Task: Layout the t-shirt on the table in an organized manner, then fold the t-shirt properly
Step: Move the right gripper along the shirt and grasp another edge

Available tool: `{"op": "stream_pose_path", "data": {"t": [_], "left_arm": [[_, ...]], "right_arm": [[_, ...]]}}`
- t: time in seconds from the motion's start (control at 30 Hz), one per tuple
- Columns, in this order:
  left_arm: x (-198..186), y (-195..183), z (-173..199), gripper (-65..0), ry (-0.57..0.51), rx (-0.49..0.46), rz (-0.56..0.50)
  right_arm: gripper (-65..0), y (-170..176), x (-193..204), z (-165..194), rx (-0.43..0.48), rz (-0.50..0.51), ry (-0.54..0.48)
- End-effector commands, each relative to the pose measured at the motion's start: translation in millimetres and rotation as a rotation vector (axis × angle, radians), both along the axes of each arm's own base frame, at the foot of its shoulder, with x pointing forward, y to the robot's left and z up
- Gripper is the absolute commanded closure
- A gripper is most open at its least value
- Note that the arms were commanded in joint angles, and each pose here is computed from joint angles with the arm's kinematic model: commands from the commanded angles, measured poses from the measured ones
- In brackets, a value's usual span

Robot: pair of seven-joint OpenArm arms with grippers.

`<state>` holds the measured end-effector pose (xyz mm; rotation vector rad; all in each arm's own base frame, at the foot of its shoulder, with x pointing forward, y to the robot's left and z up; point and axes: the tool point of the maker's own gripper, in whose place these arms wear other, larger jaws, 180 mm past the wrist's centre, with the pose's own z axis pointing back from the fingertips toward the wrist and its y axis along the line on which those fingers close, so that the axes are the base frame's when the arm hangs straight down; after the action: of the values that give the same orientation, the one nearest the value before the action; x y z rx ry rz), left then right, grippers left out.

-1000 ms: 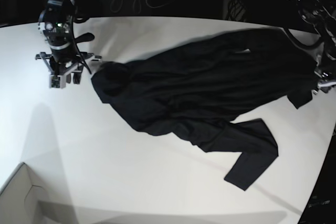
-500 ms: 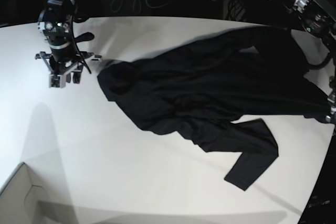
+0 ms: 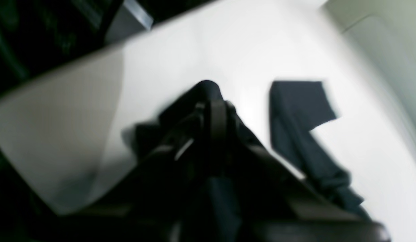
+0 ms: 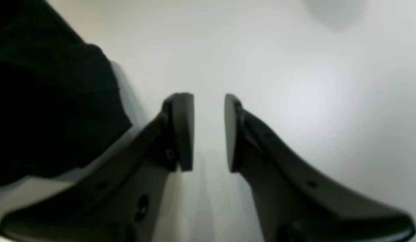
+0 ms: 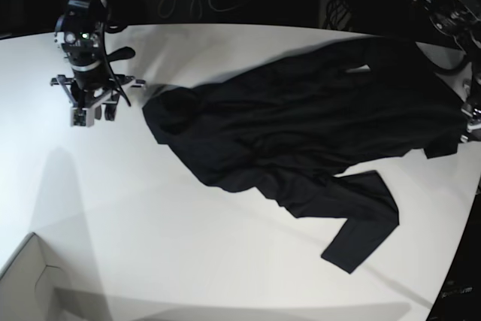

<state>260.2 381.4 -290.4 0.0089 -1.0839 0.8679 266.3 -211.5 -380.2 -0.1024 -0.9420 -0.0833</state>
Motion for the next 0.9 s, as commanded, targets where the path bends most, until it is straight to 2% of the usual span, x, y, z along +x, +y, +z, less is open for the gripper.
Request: {"op": "stream_pose_path", "data": {"t": [0.0, 0.1, 0.2, 0.3, 0.37, 0.43, 0.53, 0.7, 0.77, 0.87], "left_arm": [[-0.8, 8.3, 1.5, -0.1, -0.015, 0.004, 0.014], [-15.2, 22.6, -23.9, -0.4, 0.038, -0.051, 0.06], [-17.8, 28.4, -36.8, -0.5, 0.069, -0.079, 0.061], [-20.7, 29.3, -39.8, -0.6, 0.081, -0.08, 0.061], [-20.6, 29.0, -39.9, -0.9, 0.082, -0.08, 0.059], [-20.4, 28.6, -39.3, -4.0, 0.08, -0.079, 0.058], [-24.9, 27.0, -32.8, -13.0, 0.08, -0.054, 0.054], [-29.7, 25.8, -8.9, -28.0, 0.058, 0.021, 0.041], [-29.5, 25.7, -0.6, -30.5, 0.047, 0.044, 0.037], [-28.1, 26.8, 11.2, -30.1, 0.028, 0.072, 0.036]], "right_arm": [[-17.4, -2.2, 8.2, 14.6, -0.012, 0.002, -0.054], [-23.5, -1.1, 16.9, 21.0, -0.011, 0.005, -0.077], [-30.2, 10.0, 30.7, 28.9, -0.004, 0.036, -0.105], [-32.6, 29.0, 47.3, 39.7, -0.029, 0.132, -0.133], [-32.9, 53.2, 61.5, 48.4, -0.04, 0.226, -0.159], [-33.0, 75.5, 75.6, 58.8, -0.054, 0.311, -0.189], [-33.0, 101.2, 97.8, 64.5, -0.054, 0.386, -0.211], [-34.8, 121.7, 133.4, 47.0, -0.044, 0.48, -0.158], [-35.5, 127.0, 148.8, 40.4, -0.027, 0.483, -0.137], [-35.6, 127.6, 167.4, 24.9, -0.01, 0.478, -0.083]]}}
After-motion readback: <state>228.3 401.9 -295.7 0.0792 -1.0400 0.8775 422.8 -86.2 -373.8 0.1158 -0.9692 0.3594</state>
